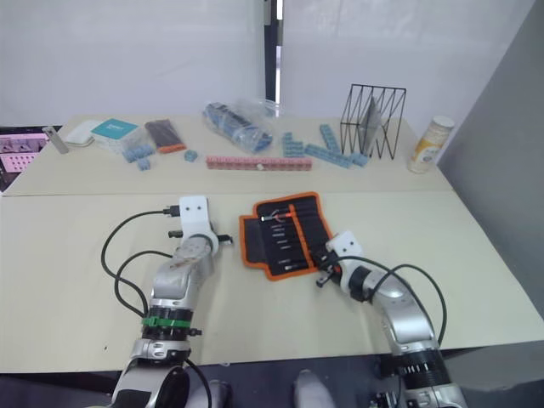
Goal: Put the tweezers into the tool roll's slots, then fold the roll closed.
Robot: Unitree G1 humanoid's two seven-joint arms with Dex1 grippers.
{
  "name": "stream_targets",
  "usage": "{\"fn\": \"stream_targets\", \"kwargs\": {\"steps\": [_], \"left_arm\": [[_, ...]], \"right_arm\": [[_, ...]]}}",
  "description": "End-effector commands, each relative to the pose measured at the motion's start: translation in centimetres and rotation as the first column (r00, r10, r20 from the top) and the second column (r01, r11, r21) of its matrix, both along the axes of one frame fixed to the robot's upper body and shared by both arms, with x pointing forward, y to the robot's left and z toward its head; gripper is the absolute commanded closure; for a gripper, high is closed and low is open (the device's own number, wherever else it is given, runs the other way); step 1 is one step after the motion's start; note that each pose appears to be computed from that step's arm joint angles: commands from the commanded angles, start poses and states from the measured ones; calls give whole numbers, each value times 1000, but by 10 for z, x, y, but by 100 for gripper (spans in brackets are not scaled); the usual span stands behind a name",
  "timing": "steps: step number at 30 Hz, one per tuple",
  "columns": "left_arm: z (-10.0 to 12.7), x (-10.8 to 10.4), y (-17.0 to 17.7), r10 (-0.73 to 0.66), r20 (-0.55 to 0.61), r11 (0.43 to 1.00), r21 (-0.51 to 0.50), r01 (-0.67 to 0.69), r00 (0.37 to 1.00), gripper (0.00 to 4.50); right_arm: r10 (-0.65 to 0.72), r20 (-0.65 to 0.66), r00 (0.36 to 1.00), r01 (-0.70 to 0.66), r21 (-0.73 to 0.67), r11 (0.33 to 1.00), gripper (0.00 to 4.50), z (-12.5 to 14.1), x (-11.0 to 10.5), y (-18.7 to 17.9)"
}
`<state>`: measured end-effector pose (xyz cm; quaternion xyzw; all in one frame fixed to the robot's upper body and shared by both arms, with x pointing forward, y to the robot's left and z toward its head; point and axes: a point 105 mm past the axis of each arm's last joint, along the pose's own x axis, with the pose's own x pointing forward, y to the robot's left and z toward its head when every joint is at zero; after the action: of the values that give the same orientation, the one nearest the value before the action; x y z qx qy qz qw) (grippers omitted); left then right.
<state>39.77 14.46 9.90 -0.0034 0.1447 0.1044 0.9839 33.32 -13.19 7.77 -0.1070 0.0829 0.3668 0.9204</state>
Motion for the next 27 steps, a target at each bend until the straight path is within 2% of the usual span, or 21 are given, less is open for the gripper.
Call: {"fn": "stream_targets", "kwargs": {"steps": [1, 6, 10, 13, 14, 16, 19, 21, 22, 25, 27], "left_arm": [[8, 3, 5, 10, 27, 1000, 8, -10, 1000, 444], [24, 4, 11, -7, 96, 1000, 11, 6, 995, 444], [54, 4, -4, -168, 217, 985, 10, 170, 962, 444], [82, -2, -24, -402, 317, 915, 107, 389, 859, 444], [91, -8, -36, -520, 335, 852, 138, 505, 786, 444], [99, -19, -49, -668, 330, 739, 189, 646, 667, 444], [97, -35, -65, -844, 215, 535, 283, 796, 491, 444], [91, -45, -73, -914, 129, 406, 303, 862, 385, 444], [88, -49, -75, -929, 103, 369, 303, 879, 354, 444], [72, -62, -79, -974, -42, 200, 314, 928, 224, 444], [63, -67, -79, -980, -110, 128, 295, 947, 167, 444]], "right_arm": [[20, -72, 997, -22, -27, 999, 450, -19, -7, 5], [20, -72, 997, -22, -25, 999, 450, -19, -7, 5], [12, -72, 997, -14, -23, 1000, 450, -19, -6, 5], [8, -73, 997, -9, -20, 1000, 450, -20, -7, 5], [7, -77, 997, -9, -22, 1000, 450, -21, -7, 5], [8, -81, 997, -10, -24, 1000, 450, -23, -8, 6], [-1, -75, 997, 0, -19, 1000, 450, -23, -7, 7], [-6, -74, 997, 5, -23, 1000, 450, -24, -8, 7], [-8, -73, 997, 6, -24, 1000, 450, -25, -8, 7], [-22, -75, 997, 20, -21, 1000, 450, -27, -11, 7], [-27, -75, 997, 26, -19, 999, 450, -28, -14, 6]]}}
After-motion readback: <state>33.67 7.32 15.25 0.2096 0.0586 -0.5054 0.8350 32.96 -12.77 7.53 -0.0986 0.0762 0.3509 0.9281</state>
